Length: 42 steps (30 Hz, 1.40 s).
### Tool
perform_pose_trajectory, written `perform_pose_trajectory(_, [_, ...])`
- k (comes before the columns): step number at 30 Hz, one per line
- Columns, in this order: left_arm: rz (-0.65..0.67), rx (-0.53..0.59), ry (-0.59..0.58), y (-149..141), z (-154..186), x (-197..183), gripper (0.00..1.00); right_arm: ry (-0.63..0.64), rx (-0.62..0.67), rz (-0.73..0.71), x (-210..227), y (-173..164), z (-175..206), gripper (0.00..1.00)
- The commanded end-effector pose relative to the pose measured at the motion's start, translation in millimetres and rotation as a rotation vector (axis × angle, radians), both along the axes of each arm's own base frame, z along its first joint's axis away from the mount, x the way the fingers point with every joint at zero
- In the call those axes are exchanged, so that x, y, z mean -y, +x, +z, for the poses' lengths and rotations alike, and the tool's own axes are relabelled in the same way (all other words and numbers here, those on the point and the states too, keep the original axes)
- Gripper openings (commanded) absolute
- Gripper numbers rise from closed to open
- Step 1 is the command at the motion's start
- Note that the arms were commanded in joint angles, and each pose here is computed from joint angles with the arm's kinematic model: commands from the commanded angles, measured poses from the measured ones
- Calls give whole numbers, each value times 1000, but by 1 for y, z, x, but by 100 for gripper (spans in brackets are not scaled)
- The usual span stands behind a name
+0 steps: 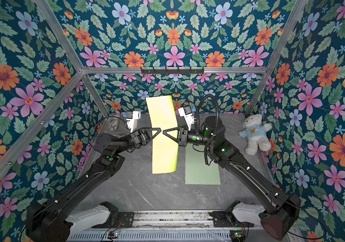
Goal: Fold the rectangular paper in half along the long edge
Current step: Fold the paper.
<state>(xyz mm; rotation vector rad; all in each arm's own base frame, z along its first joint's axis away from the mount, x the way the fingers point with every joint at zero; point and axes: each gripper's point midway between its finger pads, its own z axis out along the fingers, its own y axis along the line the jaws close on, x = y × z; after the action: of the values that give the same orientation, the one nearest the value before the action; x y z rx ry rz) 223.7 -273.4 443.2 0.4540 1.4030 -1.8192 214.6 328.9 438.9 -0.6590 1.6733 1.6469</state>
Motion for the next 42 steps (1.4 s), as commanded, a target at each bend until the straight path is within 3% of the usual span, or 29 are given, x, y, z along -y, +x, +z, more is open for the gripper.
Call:
perform_pose_trajectory(1, [-5,41,-13,-5,8,-1,10,-13,33,19,-2,-3,1,2])
perform_pose_trajectory(15, [-67,11,-10,-13,6,10,0,-58,56,7,-5,3,-1,4])
perform_pose_trajectory(19, [-66,23,-9,-18,9,8,0,-68,71,-64,2,13,1,31])
perform_pose_trajectory(24, [-68,23,1,-20,9,8,0,-19,97,-158,22,23,15,40])
perform_pose_trajectory(28, [-71,29,-1,-21,11,9,0,19,115,-202,31,25,26,38])
perform_pose_trajectory(31, [-66,35,-2,-21,13,8,0,38,125,-230,37,26,29,30])
perform_pose_trajectory(36, [-66,31,0,-19,11,9,0,71,131,-206,38,20,34,0])
perform_pose_trajectory(41, [-65,30,4,-18,9,10,0,107,168,-220,46,12,45,0])
perform_pose_trajectory(42, [-65,28,5,-17,8,11,0,109,172,-224,47,12,47,13])
